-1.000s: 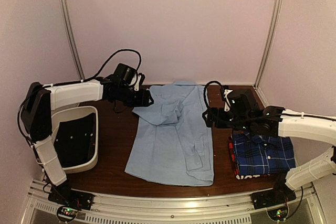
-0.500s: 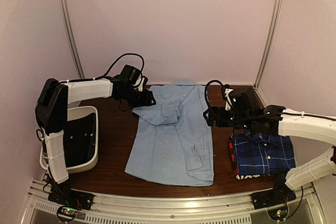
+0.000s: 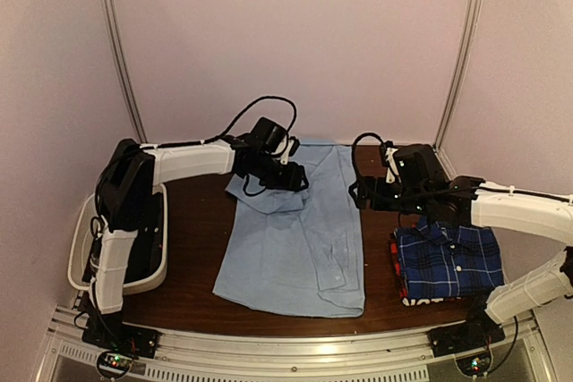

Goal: Fold and stack the long sleeve shirts
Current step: Pick up the sleeve from the 1/3-folded shirt.

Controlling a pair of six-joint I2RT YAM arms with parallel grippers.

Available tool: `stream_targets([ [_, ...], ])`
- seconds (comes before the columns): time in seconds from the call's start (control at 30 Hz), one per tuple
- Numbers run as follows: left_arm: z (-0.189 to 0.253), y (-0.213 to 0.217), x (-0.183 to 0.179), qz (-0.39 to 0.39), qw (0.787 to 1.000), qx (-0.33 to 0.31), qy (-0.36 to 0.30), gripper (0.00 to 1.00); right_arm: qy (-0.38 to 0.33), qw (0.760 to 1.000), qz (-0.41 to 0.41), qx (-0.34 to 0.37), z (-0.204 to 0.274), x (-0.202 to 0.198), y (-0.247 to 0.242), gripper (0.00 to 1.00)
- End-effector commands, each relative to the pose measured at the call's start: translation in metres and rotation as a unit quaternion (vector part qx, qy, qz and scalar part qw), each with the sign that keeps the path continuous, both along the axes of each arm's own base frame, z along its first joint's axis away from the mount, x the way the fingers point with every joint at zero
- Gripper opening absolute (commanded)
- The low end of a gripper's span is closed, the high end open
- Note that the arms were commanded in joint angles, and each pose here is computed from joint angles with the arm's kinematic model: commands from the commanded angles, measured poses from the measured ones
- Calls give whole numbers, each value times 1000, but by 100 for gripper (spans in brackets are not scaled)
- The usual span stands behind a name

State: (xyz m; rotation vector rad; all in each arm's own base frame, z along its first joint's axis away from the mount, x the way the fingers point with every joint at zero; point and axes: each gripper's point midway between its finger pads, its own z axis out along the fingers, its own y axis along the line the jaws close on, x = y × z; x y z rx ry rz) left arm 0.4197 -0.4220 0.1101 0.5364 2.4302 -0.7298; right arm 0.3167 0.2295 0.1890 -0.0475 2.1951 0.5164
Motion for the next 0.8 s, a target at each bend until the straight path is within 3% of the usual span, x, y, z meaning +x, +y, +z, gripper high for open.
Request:
stream_targets([
  [0.0, -1, -10, 23, 6, 999, 19, -28, 62, -10, 1000, 4, 11, 6, 6, 1, 94],
  [0.3, -14, -25, 58, 18, 998, 48, -47, 54, -6, 1000, 2, 11, 3, 7, -2, 94],
  [0.47, -21, -30, 58, 5, 998, 47, -41, 36, -4, 1000, 1, 9, 0, 9, -2, 94],
  [0.63, 0, -33, 56, -5, 998, 35, -59, 7, -3, 1000, 2, 9, -2, 11, -1, 94],
  [0.77, 42, -34, 49, -17, 996, -2, -91, 0, -2, 1000, 5, 7, -5, 15, 2, 94],
])
